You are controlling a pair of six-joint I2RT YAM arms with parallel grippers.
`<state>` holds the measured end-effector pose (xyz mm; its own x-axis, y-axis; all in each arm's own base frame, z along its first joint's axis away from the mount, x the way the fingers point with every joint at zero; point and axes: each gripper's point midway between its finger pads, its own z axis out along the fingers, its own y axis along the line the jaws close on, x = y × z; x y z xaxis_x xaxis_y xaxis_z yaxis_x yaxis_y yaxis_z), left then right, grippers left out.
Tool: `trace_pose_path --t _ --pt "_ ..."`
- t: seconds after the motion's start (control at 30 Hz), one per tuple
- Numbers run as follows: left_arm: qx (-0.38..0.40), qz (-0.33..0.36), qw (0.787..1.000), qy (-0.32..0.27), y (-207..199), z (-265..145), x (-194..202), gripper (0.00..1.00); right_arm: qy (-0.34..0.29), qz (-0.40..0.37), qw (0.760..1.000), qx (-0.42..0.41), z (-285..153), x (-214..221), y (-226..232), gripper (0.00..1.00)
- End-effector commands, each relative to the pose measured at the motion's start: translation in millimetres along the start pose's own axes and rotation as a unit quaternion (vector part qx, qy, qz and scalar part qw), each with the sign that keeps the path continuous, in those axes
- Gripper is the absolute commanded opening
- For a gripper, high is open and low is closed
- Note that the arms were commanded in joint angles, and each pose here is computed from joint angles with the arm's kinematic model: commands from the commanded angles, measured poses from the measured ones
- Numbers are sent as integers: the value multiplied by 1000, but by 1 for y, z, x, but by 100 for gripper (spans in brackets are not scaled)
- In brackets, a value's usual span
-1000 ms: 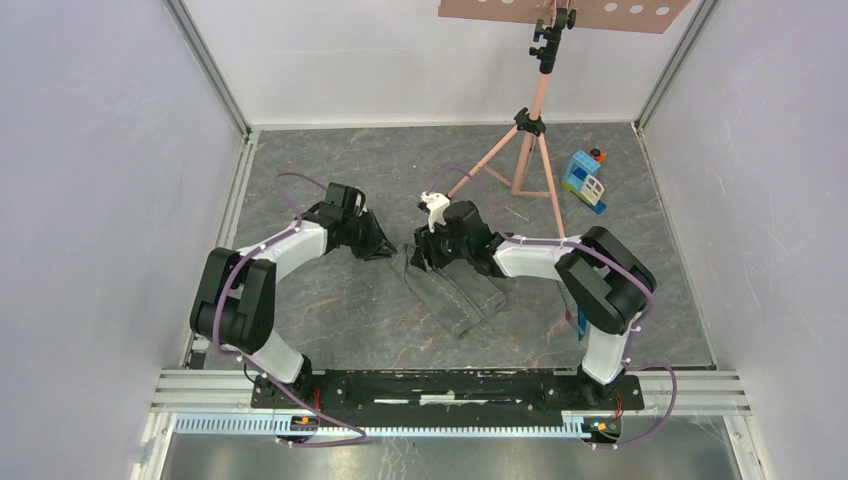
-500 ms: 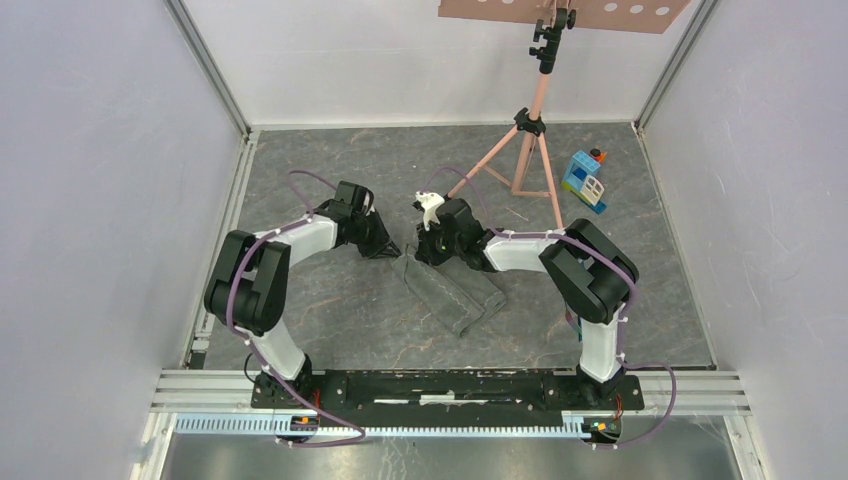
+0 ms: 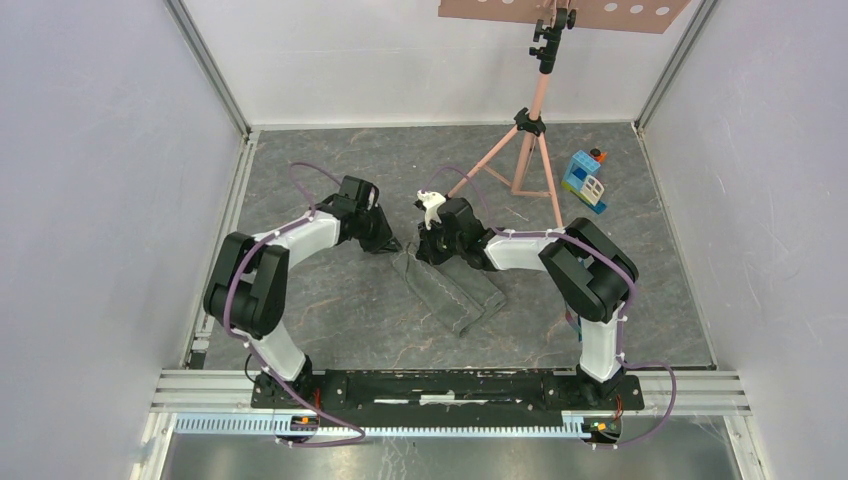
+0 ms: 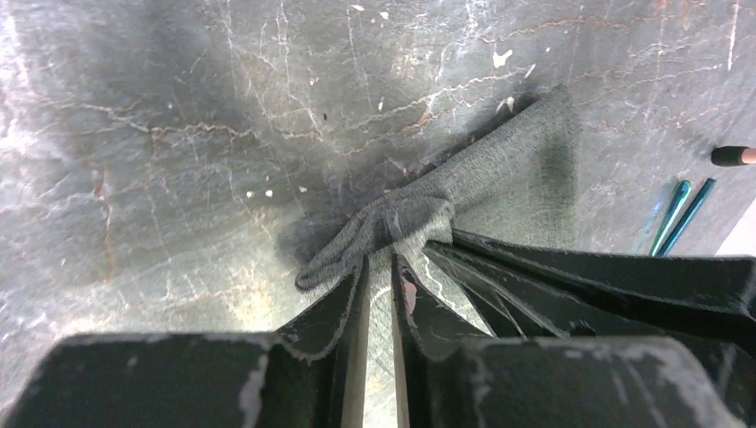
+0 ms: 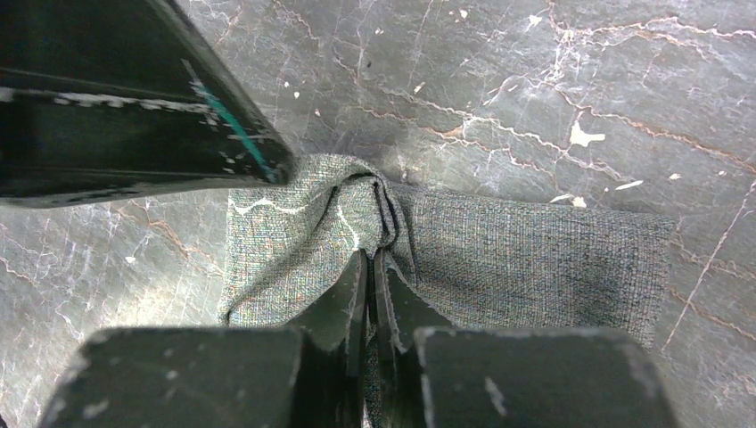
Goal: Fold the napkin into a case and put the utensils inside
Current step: Smooth out the 2/3-rectangle-folded napkin at the center of the board.
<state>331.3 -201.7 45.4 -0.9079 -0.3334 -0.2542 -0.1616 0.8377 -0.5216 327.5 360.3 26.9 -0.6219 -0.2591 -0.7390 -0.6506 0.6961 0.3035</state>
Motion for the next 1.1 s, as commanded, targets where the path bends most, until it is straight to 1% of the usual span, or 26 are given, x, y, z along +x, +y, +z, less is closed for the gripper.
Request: trace_pose_path --t 0.0,0.03,0.17,0.43,0.53,0.6,0.73,0.8,0.87,0.93,1.03,1.07 --pt "12 20 998 -50 -17 -33 -18 22 -24 -1 1000 6 1 -18 -5 8" --pt "18 16 998 -52 -18 -35 -17 21 -23 0 1000 6 1 -18 -5 8" --pt "49 -6 998 -38 -24 -31 -7 14 -24 1 1000 6 1 -18 -6 8" --pt "75 -16 997 -2 -26 8 -2 7 -24 3 1000 -3 1 -19 -3 9" --pt "69 -19 997 3 -22 18 -3 6 -20 4 1000 -12 -2 -20 2 11" --pt "52 -19 998 1 -14 22 -3 5 -18 0 1000 -11 -11 -26 4 16" --pt "35 -18 999 8 -4 25 2 5 -11 -22 1000 -12 -37 -32 11 43" --pt "33 -18 999 11 -2 27 5 4 -10 -30 999 -37 -46 -32 21 53" --pt "32 -18 999 12 0 27 7 4 -10 -31 997 -75 -49 -32 35 57" --pt "30 -17 999 13 2 27 8 3 -15 -25 991 -132 -48 -31 53 62" --pt "29 -15 999 16 3 27 9 3 -6 -3 977 -212 -40 -26 78 62" --pt "28 -16 999 17 4 27 10 2 -4 6 974 -225 -37 -22 80 62"
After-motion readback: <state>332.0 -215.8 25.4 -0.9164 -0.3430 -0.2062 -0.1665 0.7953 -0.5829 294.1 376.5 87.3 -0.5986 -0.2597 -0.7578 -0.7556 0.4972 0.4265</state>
